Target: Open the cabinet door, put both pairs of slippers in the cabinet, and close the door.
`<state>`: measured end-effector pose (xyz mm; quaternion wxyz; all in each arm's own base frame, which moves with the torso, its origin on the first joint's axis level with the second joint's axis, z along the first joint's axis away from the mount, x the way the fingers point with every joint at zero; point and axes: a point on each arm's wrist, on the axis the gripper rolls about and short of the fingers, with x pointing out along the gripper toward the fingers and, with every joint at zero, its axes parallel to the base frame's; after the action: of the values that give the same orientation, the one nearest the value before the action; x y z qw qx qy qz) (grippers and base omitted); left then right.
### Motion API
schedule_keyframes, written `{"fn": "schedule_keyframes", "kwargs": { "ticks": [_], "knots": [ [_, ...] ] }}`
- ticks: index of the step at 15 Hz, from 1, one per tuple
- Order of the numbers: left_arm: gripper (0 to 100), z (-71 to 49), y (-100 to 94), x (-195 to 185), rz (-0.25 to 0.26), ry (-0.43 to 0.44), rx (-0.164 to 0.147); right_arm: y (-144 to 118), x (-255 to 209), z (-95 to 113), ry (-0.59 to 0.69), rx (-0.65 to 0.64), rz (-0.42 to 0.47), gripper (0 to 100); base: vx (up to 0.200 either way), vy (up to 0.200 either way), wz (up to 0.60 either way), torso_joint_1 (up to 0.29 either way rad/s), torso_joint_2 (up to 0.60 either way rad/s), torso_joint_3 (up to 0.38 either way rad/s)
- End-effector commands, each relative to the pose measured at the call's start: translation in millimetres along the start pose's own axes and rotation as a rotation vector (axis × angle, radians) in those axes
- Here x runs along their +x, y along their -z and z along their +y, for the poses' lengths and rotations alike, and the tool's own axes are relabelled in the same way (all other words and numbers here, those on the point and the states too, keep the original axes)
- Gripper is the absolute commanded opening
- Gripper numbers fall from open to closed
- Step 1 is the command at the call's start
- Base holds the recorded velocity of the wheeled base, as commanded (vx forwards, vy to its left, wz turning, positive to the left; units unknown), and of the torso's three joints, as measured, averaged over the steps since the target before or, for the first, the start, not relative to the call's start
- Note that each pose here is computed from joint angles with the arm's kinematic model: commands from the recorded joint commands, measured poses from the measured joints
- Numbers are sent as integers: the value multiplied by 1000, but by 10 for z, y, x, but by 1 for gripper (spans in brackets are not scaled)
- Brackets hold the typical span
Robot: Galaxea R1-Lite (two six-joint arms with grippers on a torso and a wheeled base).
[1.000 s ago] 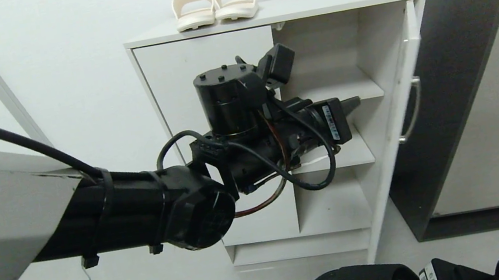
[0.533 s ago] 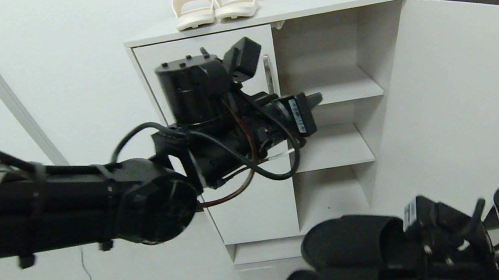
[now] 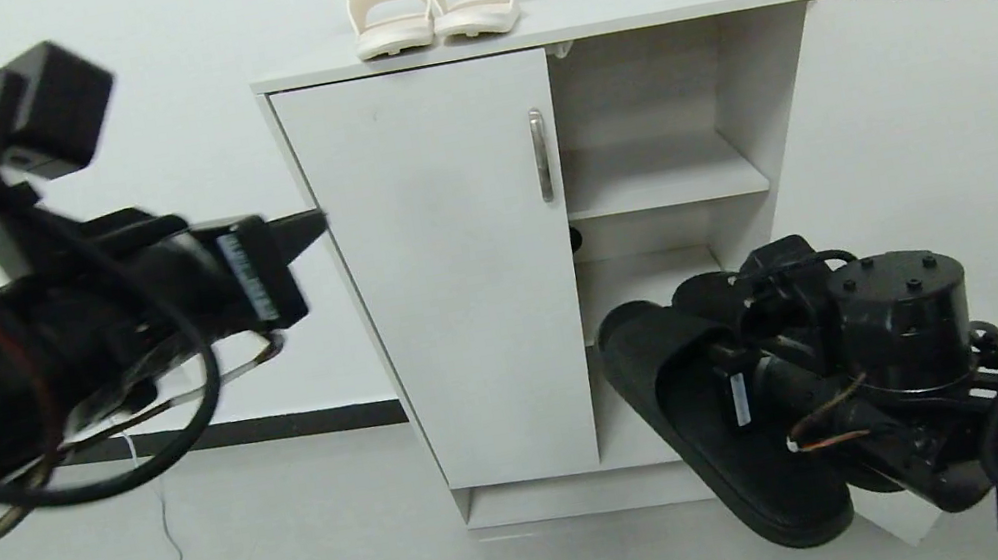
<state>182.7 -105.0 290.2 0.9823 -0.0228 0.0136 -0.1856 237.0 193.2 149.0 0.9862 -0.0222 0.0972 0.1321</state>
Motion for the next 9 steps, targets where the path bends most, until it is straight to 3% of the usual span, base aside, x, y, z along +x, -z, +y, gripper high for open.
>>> {"fn": "schedule_keyframes", "kwargs": {
  "ticks": [1, 3, 4, 6, 9],
  "knots": [
    [0, 281, 212, -984, -68, -241, 49, 142, 307, -29, 89, 7, 3, 0, 0, 0, 0, 0, 0, 0],
    [0, 467, 401, -1366, -108, -433, 45, 140, 322, -39, 95, 6, -3, 0, 0, 0, 0, 0, 0, 0],
    [0, 501, 448, -1477, -122, -497, 42, 140, 321, -35, 93, 3, -3, 0, 0, 0, 0, 0, 0, 0],
    [0, 518, 646, -1756, -138, -638, 45, 149, 320, -30, 94, 0, -1, 0, 0, 0, 0, 0, 0, 0],
    [0, 487, 946, -1947, -145, -716, 47, 152, 315, -22, 92, -1, -1, 0, 0, 0, 0, 0, 0, 0]
  ]
}}
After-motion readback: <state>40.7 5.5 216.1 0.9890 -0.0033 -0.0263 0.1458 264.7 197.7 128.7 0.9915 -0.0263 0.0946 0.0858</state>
